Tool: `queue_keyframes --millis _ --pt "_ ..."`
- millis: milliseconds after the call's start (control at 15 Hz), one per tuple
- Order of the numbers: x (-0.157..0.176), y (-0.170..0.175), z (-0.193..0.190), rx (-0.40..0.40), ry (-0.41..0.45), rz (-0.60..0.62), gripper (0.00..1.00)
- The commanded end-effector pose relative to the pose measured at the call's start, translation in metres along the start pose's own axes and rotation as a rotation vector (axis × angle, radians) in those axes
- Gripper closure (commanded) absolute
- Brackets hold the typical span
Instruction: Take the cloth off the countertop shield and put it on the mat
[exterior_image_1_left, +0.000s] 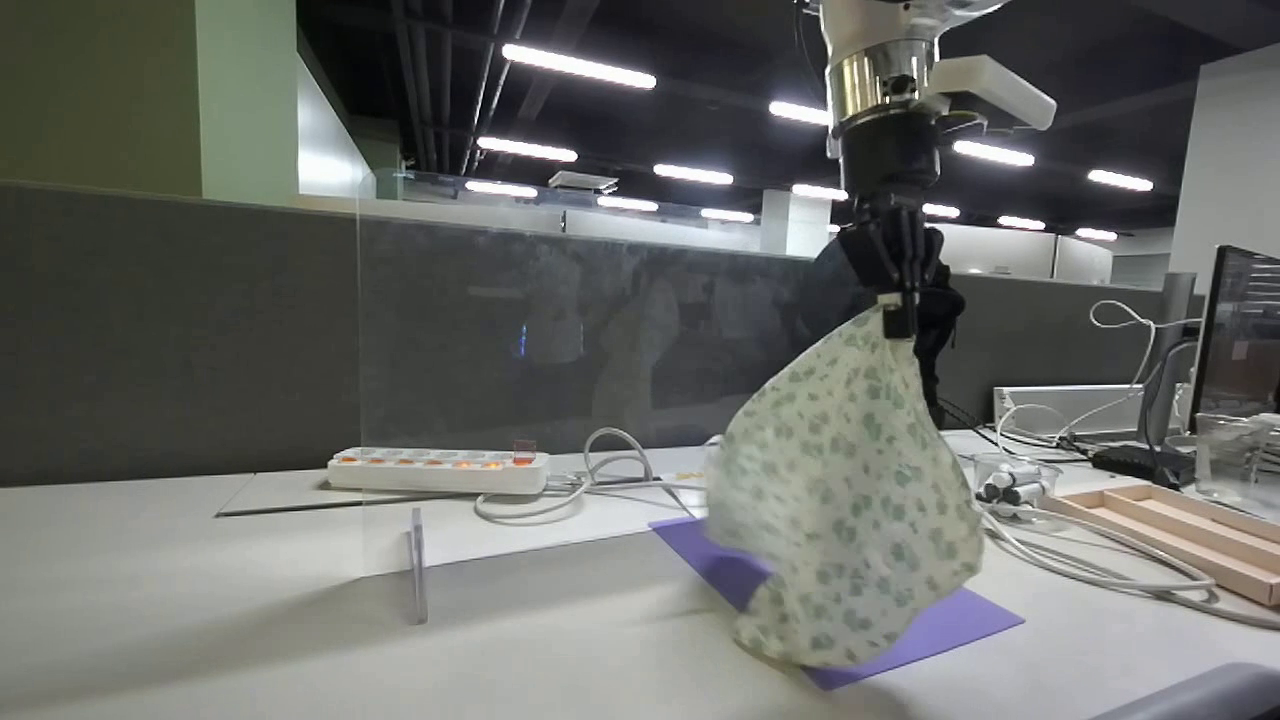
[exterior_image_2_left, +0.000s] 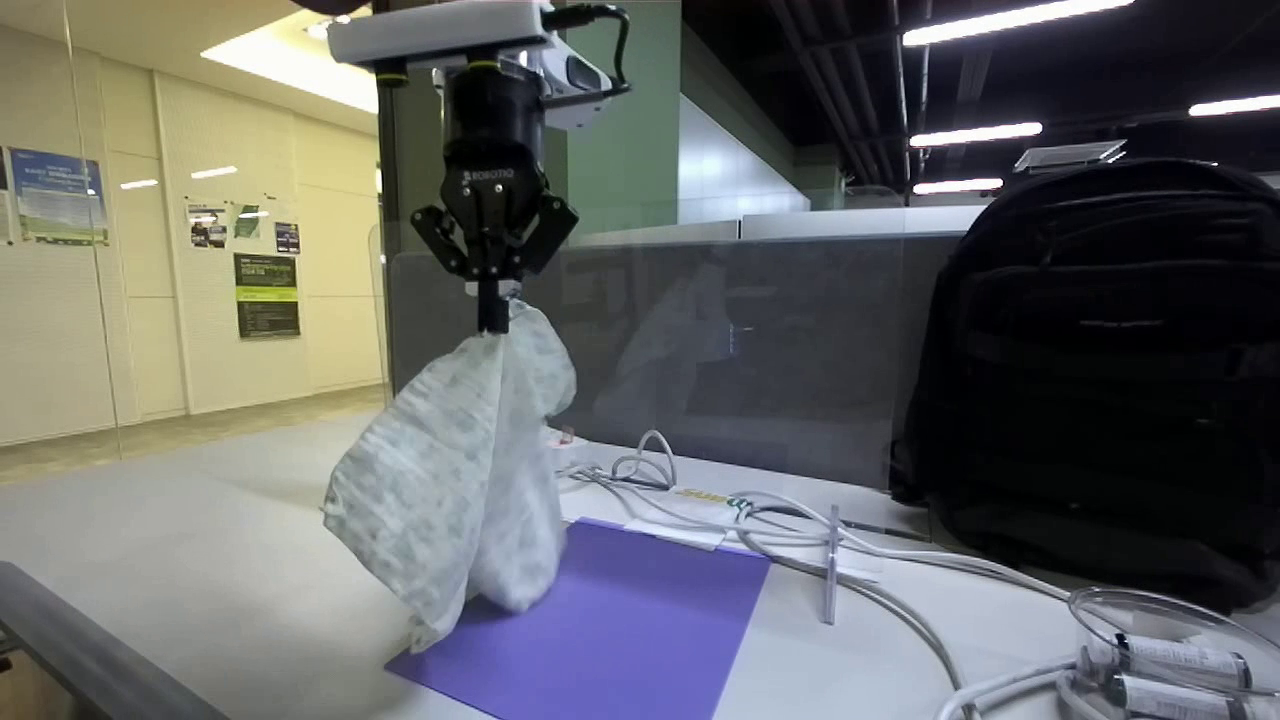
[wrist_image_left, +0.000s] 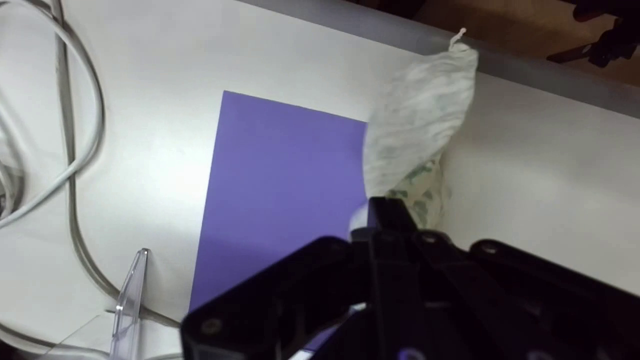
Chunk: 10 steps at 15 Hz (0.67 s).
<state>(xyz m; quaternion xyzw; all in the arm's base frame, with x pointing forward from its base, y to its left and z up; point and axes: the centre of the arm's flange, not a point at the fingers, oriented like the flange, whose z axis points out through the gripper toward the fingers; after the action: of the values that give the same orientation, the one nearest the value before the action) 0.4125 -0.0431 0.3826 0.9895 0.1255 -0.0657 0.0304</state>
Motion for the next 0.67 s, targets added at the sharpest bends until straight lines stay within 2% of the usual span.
queue_keyframes --millis 0,267,600 --pt "0.001 0.005 0.014 0.006 -0.018 0.075 1.0" --pt "0.012 0.01 0.035 0.026 -0.018 0.126 1.0" --pt "0.034 0.018 0.048 0.077 0.106 0.265 1.0"
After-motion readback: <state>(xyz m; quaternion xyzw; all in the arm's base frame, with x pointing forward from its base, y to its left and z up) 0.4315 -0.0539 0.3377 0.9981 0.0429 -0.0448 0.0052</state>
